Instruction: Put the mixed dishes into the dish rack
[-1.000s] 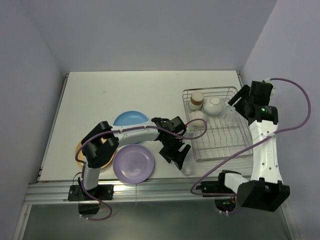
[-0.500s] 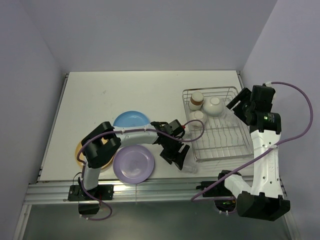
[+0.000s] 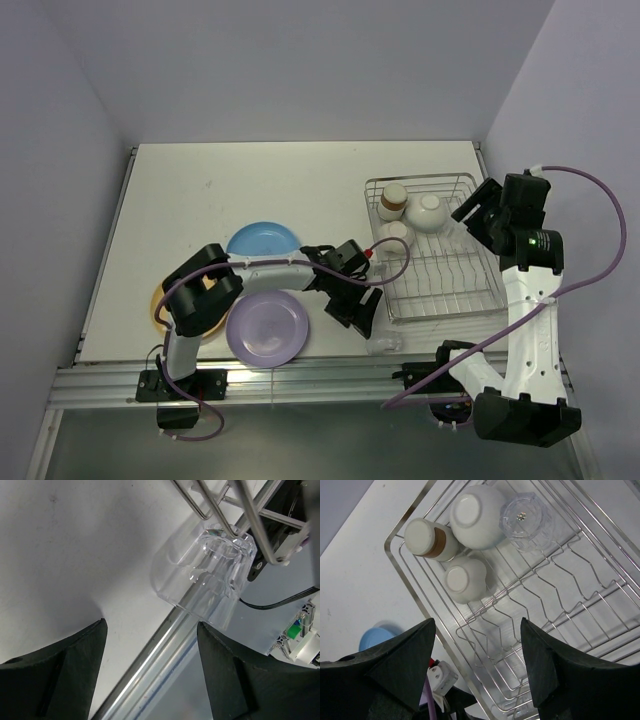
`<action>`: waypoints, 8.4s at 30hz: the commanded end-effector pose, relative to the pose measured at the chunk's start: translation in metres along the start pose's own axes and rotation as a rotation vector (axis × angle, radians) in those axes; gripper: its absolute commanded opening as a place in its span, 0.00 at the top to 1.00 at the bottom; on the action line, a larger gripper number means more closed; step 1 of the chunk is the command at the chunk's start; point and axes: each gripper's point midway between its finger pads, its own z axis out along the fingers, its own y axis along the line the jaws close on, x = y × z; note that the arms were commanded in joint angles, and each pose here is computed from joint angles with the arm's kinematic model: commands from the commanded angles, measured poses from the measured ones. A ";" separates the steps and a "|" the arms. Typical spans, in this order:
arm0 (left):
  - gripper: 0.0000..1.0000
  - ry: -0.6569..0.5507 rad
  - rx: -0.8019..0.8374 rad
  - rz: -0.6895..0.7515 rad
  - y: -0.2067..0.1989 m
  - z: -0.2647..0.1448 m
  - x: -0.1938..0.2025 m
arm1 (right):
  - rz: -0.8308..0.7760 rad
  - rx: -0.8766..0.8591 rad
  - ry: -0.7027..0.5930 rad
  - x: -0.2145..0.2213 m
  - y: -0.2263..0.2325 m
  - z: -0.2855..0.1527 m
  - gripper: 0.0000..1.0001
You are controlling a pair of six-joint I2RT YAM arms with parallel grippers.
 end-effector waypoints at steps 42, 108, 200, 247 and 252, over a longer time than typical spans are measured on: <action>0.19 -0.422 0.328 0.392 -0.026 0.027 0.000 | -0.080 -0.045 -0.019 0.009 0.002 -0.045 0.25; 1.00 -0.661 0.449 0.373 -0.103 -0.199 0.002 | -0.100 -0.508 0.366 0.051 0.096 -0.096 0.26; 0.01 -0.674 -0.011 0.008 0.027 -0.246 -0.070 | -0.030 0.500 0.368 0.068 -0.104 -0.022 1.00; 0.01 -0.493 -0.642 -0.271 0.183 -0.210 -0.044 | 0.188 0.501 0.371 0.093 -0.128 0.035 0.03; 0.01 -0.480 -0.646 -0.282 0.187 -0.205 -0.047 | 0.193 0.464 0.358 0.093 -0.117 0.027 0.03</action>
